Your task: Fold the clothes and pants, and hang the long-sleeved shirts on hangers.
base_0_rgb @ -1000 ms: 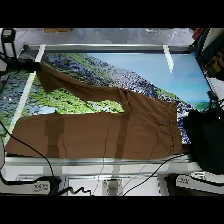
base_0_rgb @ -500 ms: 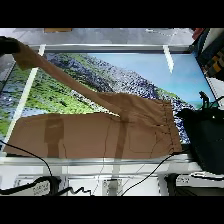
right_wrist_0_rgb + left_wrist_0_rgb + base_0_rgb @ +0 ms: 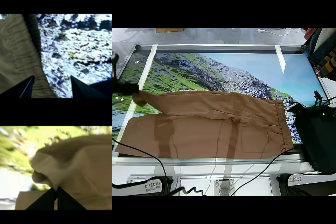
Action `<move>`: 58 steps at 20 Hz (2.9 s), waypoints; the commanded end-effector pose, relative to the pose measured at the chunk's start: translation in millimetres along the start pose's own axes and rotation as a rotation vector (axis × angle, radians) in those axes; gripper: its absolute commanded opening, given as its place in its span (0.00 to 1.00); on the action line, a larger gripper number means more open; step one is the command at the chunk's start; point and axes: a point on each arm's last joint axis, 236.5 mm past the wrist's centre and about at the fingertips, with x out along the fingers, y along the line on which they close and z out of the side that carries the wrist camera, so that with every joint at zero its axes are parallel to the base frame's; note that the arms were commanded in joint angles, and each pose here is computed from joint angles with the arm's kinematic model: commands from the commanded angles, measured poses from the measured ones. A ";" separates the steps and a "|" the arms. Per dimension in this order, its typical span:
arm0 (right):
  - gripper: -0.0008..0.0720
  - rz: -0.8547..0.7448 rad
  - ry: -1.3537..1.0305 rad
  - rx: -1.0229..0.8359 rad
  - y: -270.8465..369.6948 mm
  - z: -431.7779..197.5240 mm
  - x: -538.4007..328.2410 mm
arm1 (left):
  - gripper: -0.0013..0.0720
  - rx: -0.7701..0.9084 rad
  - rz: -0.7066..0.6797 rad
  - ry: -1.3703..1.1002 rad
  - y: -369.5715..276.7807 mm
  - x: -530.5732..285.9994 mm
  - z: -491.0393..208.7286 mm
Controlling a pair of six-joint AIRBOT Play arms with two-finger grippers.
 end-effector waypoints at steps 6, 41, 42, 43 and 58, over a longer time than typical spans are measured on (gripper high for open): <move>0.74 0.057 0.121 -0.100 23.1 28.1 37.1 | 0.03 -0.043 -0.041 0.195 13.9 49.1 -54.2; 0.05 -0.130 -0.122 -0.310 20.6 98.0 -1.6 | 0.03 0.075 -0.179 0.671 -8.5 95.9 -151.0; 0.05 -0.130 -0.122 -0.310 20.6 98.0 -1.6 | 0.03 0.054 -0.175 0.680 -7.9 102.6 -154.3; 0.05 -0.130 -0.122 -0.310 20.6 98.0 -1.6 | 0.03 0.056 -0.169 0.666 -6.8 108.8 -152.4; 0.05 -0.108 -0.071 -0.302 23.6 85.4 0.0 | 0.03 -0.196 -0.015 0.058 26.9 63.6 41.1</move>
